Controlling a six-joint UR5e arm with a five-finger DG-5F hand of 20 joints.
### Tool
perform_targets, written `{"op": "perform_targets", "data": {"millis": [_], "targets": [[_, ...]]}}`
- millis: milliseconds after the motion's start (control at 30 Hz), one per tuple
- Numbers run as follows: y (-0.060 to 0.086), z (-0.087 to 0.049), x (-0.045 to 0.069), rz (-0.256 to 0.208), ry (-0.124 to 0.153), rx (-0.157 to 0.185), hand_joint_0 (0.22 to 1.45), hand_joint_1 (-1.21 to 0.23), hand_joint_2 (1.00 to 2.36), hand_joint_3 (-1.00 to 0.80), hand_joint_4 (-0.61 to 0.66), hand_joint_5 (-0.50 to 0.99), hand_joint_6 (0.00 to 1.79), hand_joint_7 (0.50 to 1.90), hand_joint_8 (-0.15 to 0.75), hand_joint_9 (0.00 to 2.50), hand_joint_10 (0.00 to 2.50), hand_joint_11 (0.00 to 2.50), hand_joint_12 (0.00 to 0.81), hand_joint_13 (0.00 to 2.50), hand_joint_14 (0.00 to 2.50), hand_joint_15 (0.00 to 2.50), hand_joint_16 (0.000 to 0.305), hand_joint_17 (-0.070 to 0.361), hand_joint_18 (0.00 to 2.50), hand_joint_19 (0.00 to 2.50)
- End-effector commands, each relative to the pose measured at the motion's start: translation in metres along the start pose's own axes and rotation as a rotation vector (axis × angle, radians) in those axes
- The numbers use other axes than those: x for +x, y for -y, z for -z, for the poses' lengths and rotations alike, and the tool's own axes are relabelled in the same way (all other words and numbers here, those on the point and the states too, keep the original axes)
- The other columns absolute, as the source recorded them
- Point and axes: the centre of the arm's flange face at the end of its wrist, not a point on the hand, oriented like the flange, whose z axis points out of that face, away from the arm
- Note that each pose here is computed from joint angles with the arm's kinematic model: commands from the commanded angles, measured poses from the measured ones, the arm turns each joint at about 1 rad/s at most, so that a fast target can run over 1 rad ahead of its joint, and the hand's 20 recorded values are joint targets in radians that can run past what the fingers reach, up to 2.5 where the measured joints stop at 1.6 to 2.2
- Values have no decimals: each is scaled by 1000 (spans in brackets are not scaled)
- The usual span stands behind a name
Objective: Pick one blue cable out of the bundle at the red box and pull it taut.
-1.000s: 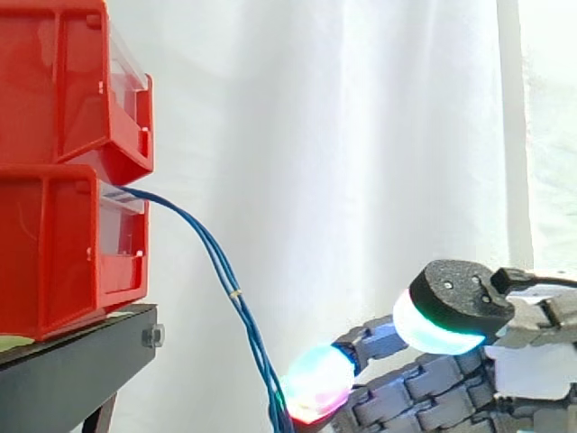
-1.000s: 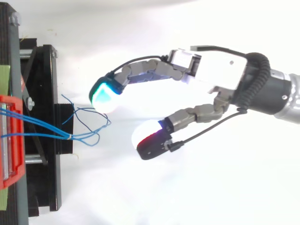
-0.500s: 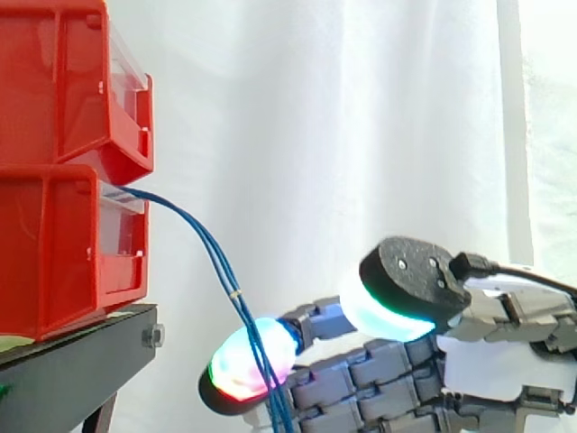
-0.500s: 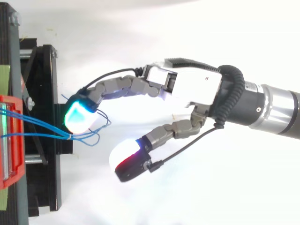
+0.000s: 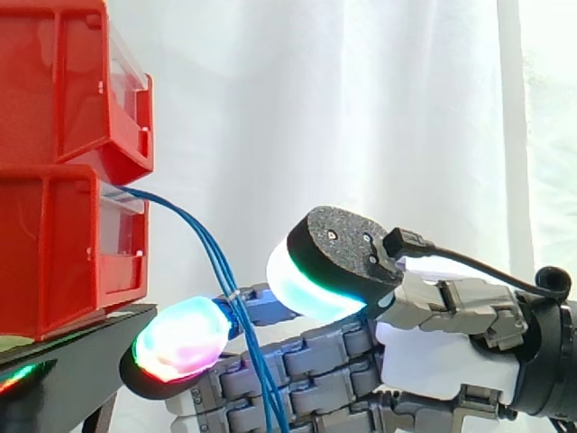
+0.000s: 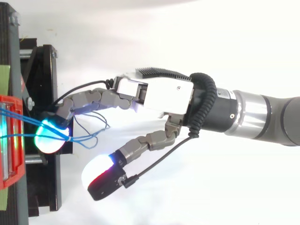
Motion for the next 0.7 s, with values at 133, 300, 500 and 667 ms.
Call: {"op": "perform_targets", "data": {"millis": [133,300,500,667], "targets": [[2,-2,-4,-13,0,-2,536,-710,1000,-500,350,-99,503,854,325,567,0,4,353,537,2,89,53,119,378,152],[3,-2,-7,-23,2,-2,549,-705,1000,-500,316,-101,503,897,321,568,0,17,350,549,3,100,52,117,387,151],[3,-3,-13,-49,13,-1,554,-711,1000,-500,283,-106,503,958,320,565,0,41,348,548,2,99,52,116,387,159],[8,-3,-24,-70,22,10,557,-716,1001,-500,251,-104,502,1021,320,561,0,59,349,551,3,103,52,116,397,165]]}}
